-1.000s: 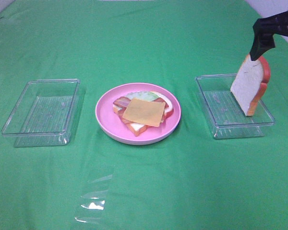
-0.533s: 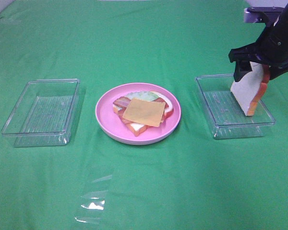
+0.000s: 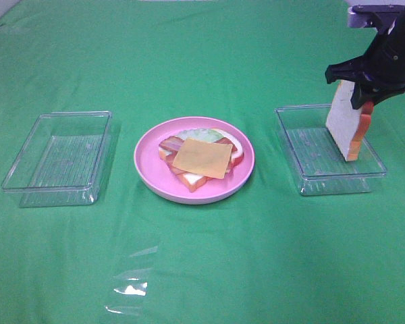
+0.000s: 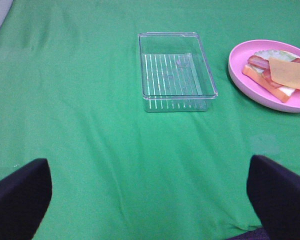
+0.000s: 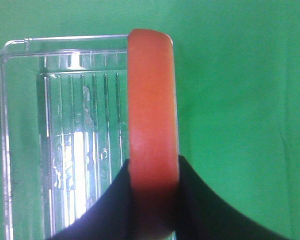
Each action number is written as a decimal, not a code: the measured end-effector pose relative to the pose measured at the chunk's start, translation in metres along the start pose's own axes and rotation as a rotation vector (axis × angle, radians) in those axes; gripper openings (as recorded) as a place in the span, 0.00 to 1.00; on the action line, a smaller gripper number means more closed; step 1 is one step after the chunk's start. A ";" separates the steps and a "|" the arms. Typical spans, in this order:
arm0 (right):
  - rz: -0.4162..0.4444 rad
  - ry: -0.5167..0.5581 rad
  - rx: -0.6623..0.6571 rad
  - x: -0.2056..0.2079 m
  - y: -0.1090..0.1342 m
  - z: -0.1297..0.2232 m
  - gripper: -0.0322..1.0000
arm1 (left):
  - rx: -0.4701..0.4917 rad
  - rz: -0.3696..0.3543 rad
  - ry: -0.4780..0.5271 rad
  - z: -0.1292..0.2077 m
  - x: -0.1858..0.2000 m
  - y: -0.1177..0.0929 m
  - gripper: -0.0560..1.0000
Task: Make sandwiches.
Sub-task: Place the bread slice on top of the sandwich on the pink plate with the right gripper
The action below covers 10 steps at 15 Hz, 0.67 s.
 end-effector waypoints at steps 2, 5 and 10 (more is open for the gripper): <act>-0.023 -0.063 -0.028 0.032 0.002 -0.010 0.24 | 0.000 0.000 0.000 0.000 0.000 0.000 0.98; -0.104 -0.139 -0.090 0.074 0.012 -0.020 0.24 | 0.000 0.000 0.000 0.000 0.000 0.000 0.98; -0.403 -0.189 -0.057 0.133 0.096 -0.016 0.24 | 0.000 0.000 0.000 0.000 0.000 0.000 0.98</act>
Point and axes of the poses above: a point on each arm's last joint axis where the gripper is mounted, x pointing back along that axis away from the gripper, y along the wrist's bending axis when the last joint is at zero, z = x × y, the point moved 8 cm from there along -x, pointing out along that axis toward the gripper, and after that the axes turned 3 degrees about -x, right-handed, at the moved point
